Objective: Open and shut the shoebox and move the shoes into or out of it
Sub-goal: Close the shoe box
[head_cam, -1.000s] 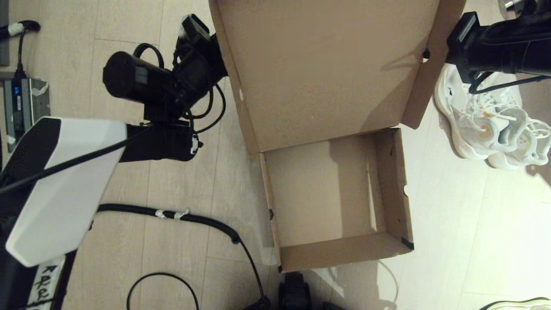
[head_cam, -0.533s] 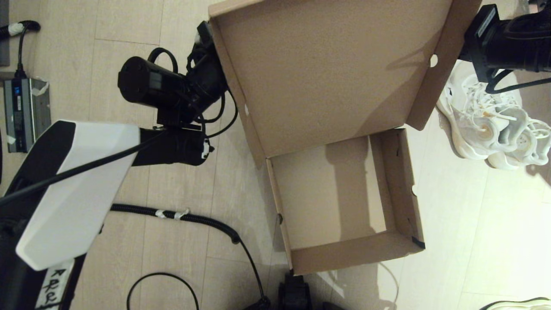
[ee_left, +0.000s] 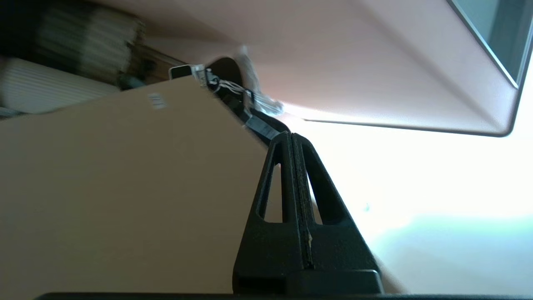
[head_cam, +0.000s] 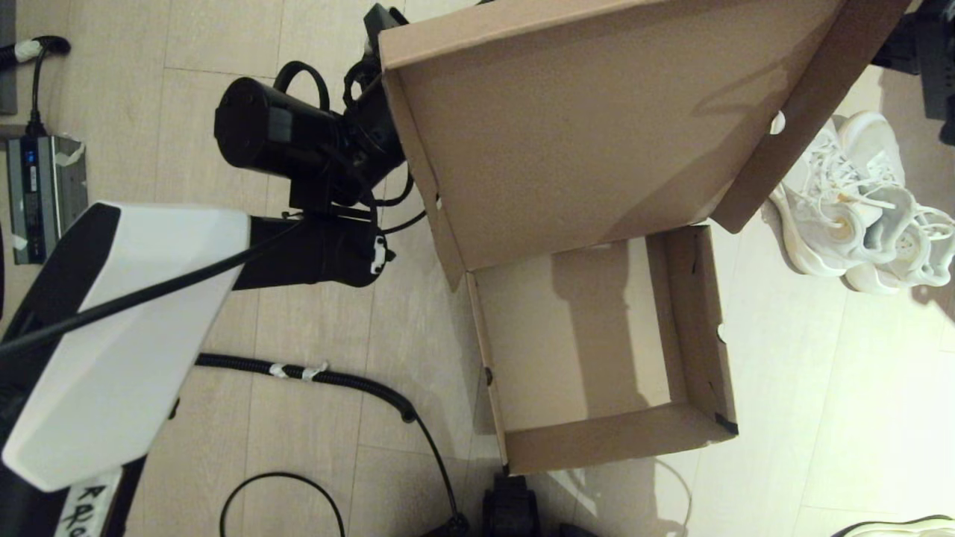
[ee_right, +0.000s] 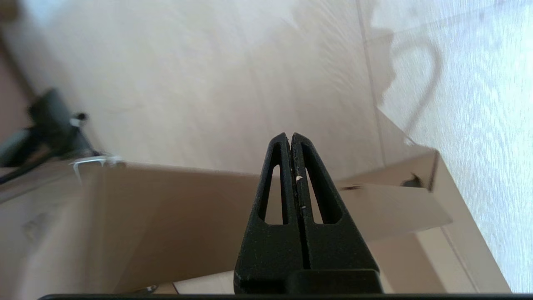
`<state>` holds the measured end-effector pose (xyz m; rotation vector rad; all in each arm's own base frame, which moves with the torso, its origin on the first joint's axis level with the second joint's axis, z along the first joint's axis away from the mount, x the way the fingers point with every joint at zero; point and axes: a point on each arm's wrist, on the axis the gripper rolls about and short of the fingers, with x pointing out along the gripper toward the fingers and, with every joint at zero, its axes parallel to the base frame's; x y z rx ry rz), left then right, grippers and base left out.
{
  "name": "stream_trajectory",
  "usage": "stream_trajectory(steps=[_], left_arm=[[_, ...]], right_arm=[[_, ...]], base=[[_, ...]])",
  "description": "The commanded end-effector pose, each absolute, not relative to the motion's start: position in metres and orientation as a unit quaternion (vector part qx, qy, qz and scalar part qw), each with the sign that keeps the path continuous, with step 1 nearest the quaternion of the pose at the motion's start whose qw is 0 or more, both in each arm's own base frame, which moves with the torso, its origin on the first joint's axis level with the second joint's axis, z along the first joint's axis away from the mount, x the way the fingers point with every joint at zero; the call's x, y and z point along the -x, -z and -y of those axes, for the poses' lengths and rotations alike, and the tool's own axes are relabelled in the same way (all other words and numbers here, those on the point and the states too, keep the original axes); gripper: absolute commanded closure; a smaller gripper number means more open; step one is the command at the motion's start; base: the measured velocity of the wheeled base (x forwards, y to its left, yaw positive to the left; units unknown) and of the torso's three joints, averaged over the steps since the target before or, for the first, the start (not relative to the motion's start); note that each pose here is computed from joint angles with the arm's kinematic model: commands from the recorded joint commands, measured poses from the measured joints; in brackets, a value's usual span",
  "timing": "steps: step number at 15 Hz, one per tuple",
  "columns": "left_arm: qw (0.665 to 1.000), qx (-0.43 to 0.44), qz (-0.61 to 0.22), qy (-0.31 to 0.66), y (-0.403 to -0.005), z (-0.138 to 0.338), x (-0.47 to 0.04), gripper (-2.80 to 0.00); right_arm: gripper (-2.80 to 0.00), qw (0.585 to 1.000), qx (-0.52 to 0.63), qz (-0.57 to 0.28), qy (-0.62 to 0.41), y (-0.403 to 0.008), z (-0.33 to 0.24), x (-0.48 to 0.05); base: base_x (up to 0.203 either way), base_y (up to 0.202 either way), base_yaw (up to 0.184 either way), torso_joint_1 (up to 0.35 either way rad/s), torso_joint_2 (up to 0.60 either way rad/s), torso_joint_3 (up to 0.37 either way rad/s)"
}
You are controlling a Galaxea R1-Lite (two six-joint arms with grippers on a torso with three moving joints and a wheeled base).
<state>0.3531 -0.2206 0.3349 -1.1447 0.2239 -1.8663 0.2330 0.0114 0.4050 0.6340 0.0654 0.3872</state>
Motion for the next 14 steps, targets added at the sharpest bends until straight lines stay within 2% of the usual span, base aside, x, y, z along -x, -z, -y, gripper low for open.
stream_trajectory(steps=[1, 4, 9, 14], left_arm=[[0.437, 0.456, -0.091, 0.77, -0.345, 0.226, -0.338, 0.0], [0.404, 0.449, -0.101, 0.79, -0.359, 0.241, -0.313, 0.0], [0.374, 0.449, -0.127, 0.802, -0.359, 0.264, -0.29, 0.0], [0.361, 0.455, -0.216, 0.785, -0.321, 0.297, -0.274, 0.0]], right_arm=[[0.0, 0.931, -0.303, 0.009, -0.203, -0.423, -0.011, -0.191], [0.0, 0.93, -0.291, 0.062, -0.217, -0.441, -0.009, -0.141], [0.0, 0.93, -0.276, 0.119, -0.212, -0.456, -0.005, -0.085], [0.0, 0.93, -0.276, 0.117, -0.212, -0.455, -0.005, -0.075]], base=[[0.0, 0.0, 0.0, 0.0, 0.0, 0.0], [0.0, 0.0, 0.0, 0.0, 0.0, 0.0], [0.0, 0.0, 0.0, 0.0, 0.0, 0.0], [0.0, 0.0, 0.0, 0.0, 0.0, 0.0]])
